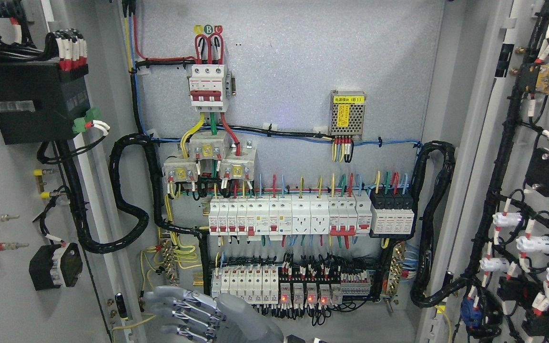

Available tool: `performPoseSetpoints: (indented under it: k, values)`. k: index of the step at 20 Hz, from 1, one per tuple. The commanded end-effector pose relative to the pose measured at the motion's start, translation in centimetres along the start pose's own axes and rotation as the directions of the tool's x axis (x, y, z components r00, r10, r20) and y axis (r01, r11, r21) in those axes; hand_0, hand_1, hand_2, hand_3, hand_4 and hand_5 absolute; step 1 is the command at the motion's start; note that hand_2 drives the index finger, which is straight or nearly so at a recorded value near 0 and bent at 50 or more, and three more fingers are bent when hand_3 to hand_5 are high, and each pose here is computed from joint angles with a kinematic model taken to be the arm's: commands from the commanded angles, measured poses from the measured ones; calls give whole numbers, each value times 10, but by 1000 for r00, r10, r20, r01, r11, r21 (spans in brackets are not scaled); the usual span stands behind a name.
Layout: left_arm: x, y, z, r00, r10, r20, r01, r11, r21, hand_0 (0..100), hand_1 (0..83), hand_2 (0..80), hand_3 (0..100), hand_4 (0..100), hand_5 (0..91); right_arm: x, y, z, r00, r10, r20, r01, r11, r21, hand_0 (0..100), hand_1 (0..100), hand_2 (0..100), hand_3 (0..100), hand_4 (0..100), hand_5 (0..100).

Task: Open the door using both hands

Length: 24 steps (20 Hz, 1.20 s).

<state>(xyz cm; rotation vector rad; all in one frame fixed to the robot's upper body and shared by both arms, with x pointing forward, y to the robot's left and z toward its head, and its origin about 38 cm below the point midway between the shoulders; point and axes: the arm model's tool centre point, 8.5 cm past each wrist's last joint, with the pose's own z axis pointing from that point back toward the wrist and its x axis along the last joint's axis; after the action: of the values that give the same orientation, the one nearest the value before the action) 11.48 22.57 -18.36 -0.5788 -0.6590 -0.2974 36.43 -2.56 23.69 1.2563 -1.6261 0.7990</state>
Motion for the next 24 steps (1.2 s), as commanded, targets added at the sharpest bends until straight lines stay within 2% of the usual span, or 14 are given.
performPoseSetpoints:
  k: [1, 4, 6, 9, 11, 13, 16, 18, 24]
  values:
    - [180, -65, 46, 804, -361, 472, 444, 893, -72, 288, 0, 27, 28, 34, 0, 17, 1, 74, 981, 177, 73, -152, 953, -263, 219, 0, 0, 0, 0, 0]
    - [208, -82, 60, 735, -400, 547, 508, 860, -53, 288, 0, 28, 28, 33, 0, 3, 14, 101, 971, 225, 80, -187, 926, -328, 219, 0, 0, 0, 0, 0]
    - [228, -94, 70, 679, -423, 600, 548, 836, -31, 288, 0, 28, 28, 33, 0, -4, 22, 127, 970, 233, 71, -185, 894, -407, 219, 0, 0, 0, 0, 0]
    - [242, -105, 81, 586, -449, 674, 602, 799, 9, 289, 0, 28, 28, 33, 0, -12, 27, 176, 957, 290, -23, -258, 808, -530, 219, 0, 0, 0, 0, 0]
    - [245, -109, 88, 533, -471, 703, 636, 771, 35, 289, 0, 28, 28, 33, 0, -15, 35, 200, 949, 310, -62, -293, 785, -546, 219, 0, 0, 0, 0, 0]
    - [248, -116, 95, 496, -476, 726, 650, 758, 54, 289, 0, 28, 28, 33, 0, -12, 39, 223, 937, 337, -96, -331, 760, -559, 219, 0, 0, 0, 0, 0]
    - [250, -121, 101, 459, -477, 750, 654, 753, 78, 289, 0, 28, 28, 33, 0, -11, 45, 248, 929, 345, -136, -356, 725, -590, 219, 0, 0, 0, 0, 0]
    - [254, -124, 108, 406, -485, 775, 662, 740, 117, 289, 0, 28, 28, 33, 0, -14, 51, 261, 930, 330, -161, -357, 711, -605, 219, 0, 0, 0, 0, 0]
    - [270, -94, 139, 350, -519, 780, 587, 770, 249, 289, 0, 28, 28, 33, 0, -13, 65, 288, 915, 357, -190, -393, 677, -622, 219, 0, 0, 0, 0, 0]
